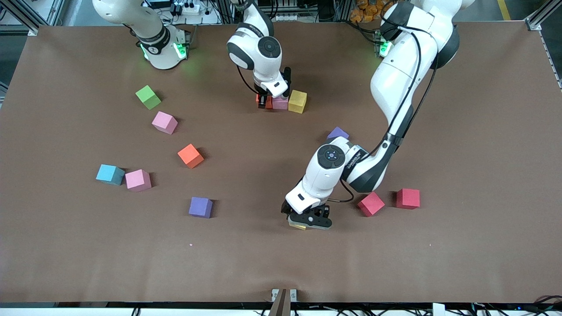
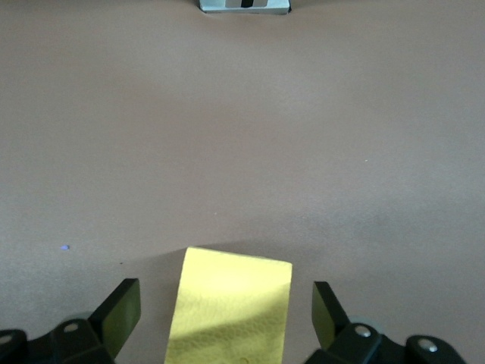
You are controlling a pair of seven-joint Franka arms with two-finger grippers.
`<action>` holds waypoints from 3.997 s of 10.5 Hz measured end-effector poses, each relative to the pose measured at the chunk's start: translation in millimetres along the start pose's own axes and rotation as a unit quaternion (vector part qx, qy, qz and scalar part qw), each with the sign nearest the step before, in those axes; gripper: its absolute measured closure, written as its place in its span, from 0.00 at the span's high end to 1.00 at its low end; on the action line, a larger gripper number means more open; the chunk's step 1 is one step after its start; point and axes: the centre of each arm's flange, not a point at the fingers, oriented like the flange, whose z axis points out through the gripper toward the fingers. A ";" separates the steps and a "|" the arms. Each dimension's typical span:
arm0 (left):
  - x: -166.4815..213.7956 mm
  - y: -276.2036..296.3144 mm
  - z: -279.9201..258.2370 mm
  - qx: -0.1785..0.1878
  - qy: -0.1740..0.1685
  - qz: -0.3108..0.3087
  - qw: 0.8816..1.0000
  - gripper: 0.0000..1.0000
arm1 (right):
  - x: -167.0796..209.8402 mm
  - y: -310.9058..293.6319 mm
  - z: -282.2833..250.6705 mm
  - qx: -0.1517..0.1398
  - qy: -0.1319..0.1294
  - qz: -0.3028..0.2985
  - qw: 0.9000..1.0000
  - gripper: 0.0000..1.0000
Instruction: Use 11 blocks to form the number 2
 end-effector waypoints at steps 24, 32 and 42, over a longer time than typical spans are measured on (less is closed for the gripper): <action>0.9 11.2 -72.6 0.079 -0.074 -0.115 0.987 0.55 | -262.2 264.3 -95.8 0.036 0.054 0.492 0.868 1.00; -101.0 26.6 -108.0 0.006 -0.079 -0.142 0.987 0.55 | -288.1 293.7 -56.4 0.020 0.067 0.446 0.892 1.00; -257.3 91.3 -82.0 0.030 -0.103 -0.128 0.986 0.55 | -259.0 275.2 2.7 0.025 0.052 0.424 0.904 1.00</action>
